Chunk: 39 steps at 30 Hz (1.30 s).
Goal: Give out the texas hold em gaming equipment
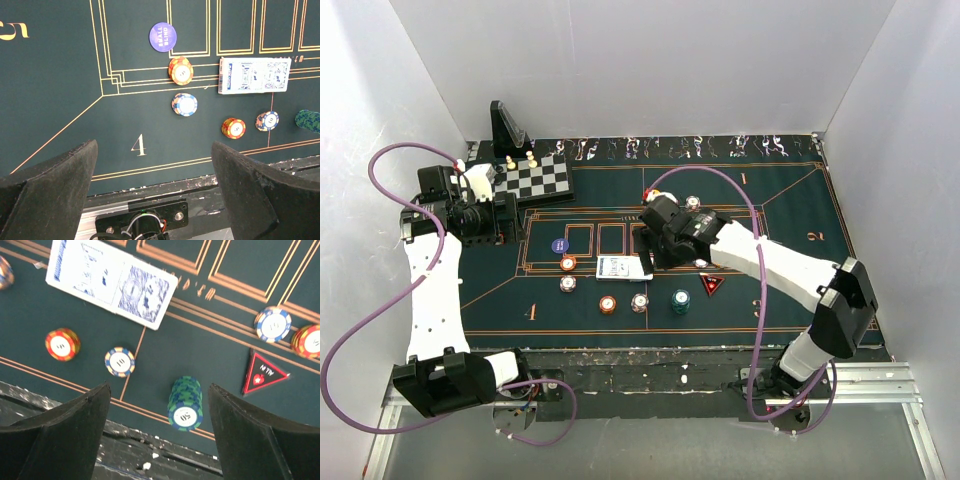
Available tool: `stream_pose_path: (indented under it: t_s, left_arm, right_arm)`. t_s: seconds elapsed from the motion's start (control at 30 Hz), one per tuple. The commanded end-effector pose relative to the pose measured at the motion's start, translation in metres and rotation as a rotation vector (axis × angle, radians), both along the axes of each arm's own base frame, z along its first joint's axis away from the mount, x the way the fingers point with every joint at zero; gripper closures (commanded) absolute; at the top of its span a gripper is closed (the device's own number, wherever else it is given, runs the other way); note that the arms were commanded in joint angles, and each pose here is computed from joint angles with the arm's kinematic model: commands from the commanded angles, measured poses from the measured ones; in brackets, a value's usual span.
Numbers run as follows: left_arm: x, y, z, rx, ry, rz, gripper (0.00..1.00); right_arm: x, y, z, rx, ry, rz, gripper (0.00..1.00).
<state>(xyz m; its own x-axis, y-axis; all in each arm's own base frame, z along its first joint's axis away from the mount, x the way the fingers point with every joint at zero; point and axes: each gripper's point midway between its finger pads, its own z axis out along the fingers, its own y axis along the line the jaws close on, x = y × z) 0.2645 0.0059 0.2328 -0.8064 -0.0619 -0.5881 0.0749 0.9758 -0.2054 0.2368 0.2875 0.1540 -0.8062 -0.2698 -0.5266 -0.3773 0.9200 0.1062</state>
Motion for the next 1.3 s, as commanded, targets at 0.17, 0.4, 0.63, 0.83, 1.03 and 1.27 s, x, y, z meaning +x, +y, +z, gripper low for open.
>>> stream_pose_path:
  t_s: [0.17, 0.4, 0.63, 0.83, 1.03, 1.27]
  left_arm:
    - [-0.005, -0.003, 0.003, -0.015, -0.017, -0.001, 0.02]
    - [-0.004, -0.002, 0.005, -0.014, -0.022, 0.0, 0.02]
    - [-0.003, -0.001, 0.003, -0.012, -0.018, 0.004, 0.02]
    - [-0.002, -0.002, 0.003, -0.017, -0.017, 0.003, 0.02]
    - [-0.003, -0.002, 0.002, -0.016, -0.015, 0.002, 0.02]
    - [-0.004, -0.001, 0.003, -0.007, -0.02, 0.005, 0.02]
  right_arm:
    - [-0.043, -0.035, -0.042, -0.152, 0.085, -0.026, 0.13]
    - [-0.047, -0.038, -0.057, -0.175, 0.103, -0.033, 0.15]
    - [-0.054, -0.04, -0.073, -0.191, 0.133, -0.033, 0.23]
    - [-0.057, -0.038, -0.079, -0.177, 0.145, -0.032, 0.33]
    - [-0.058, -0.039, -0.085, -0.187, 0.153, -0.036, 0.41]
    - [-0.057, -0.039, -0.09, -0.193, 0.154, -0.04, 0.45]
